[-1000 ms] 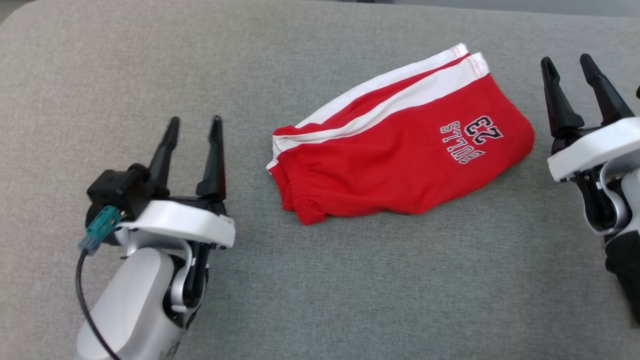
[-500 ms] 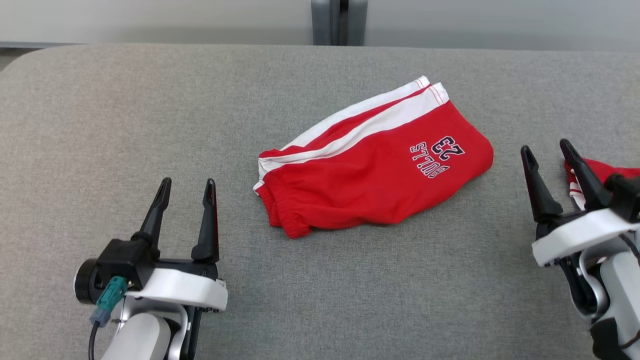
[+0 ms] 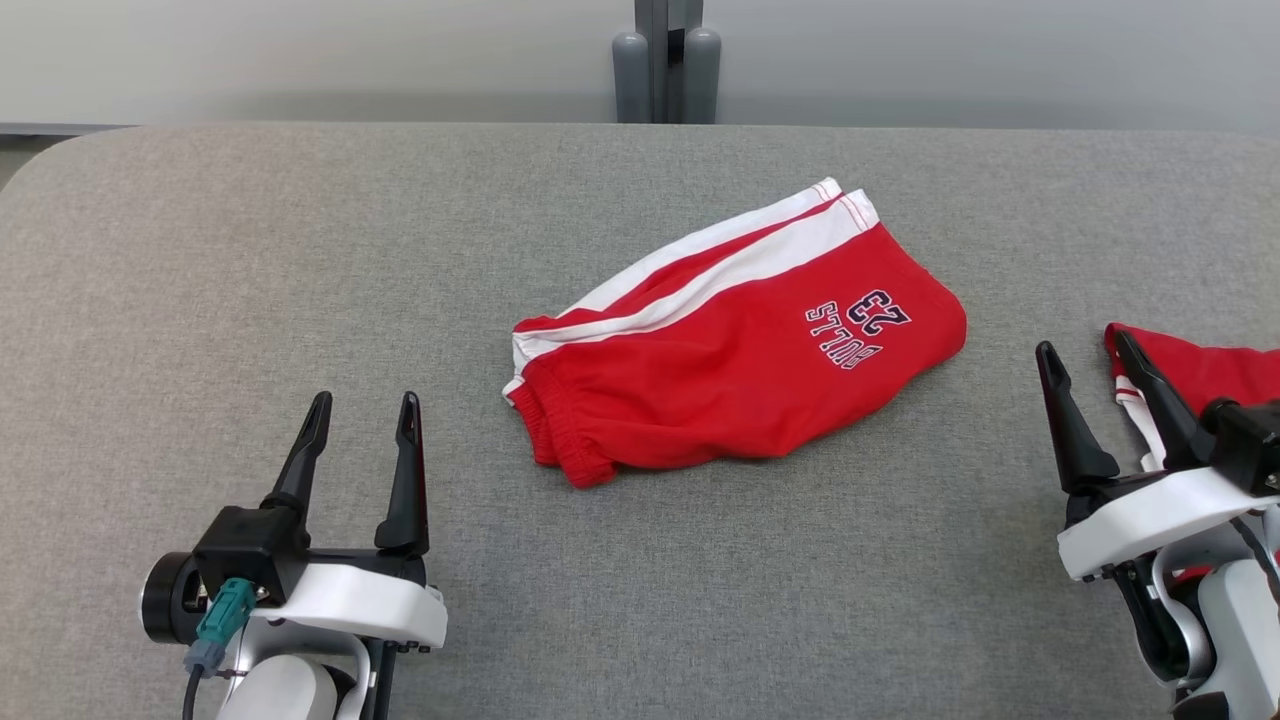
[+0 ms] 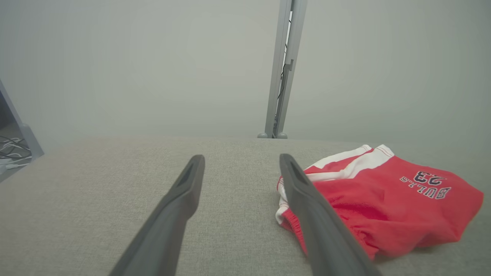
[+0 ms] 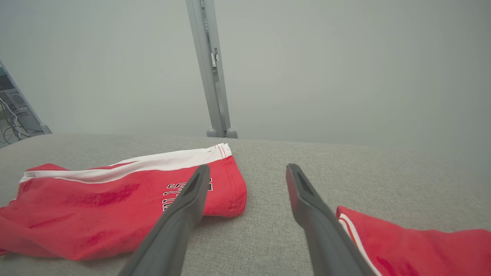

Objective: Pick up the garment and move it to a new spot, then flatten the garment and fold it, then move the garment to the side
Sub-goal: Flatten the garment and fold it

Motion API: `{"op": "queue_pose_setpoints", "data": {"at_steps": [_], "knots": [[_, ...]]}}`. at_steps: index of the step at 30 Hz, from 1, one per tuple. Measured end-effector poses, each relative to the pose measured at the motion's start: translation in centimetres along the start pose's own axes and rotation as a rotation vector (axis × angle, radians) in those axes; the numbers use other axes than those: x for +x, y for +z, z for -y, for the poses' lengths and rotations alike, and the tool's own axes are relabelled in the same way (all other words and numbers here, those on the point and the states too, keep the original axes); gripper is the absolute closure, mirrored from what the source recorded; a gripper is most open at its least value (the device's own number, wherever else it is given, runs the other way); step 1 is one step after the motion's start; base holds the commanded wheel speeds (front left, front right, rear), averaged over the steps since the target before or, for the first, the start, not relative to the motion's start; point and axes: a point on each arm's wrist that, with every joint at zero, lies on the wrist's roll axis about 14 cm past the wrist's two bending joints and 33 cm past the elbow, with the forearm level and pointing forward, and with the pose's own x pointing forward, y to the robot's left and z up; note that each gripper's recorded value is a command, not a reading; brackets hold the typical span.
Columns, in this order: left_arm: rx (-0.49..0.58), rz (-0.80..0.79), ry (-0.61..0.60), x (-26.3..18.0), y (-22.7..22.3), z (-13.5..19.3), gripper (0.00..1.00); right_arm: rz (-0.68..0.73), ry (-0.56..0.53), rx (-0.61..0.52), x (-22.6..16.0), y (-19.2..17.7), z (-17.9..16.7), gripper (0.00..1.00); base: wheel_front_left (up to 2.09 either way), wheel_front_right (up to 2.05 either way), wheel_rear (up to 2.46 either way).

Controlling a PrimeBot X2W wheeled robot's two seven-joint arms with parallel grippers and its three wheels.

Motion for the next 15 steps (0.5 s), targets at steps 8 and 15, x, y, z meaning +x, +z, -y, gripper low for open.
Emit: {"op": "queue_pose_setpoints", "data": {"at_steps": [8, 15], "knots": [[0.000, 0.001, 0.026, -0.1, 0.1, -0.7, 0.00, -0.016, 0.010, -0.005, 0.9, 0.0, -0.2, 0.00, 0.00, 0.00, 0.00], [-0.011, 0.026, 0.066, 0.1, 0.7, -1.8, 0.00, -0.101, 0.032, -0.025, 4.0, -1.9, -0.3, 0.00, 0.00, 0.00, 0.00]]}}
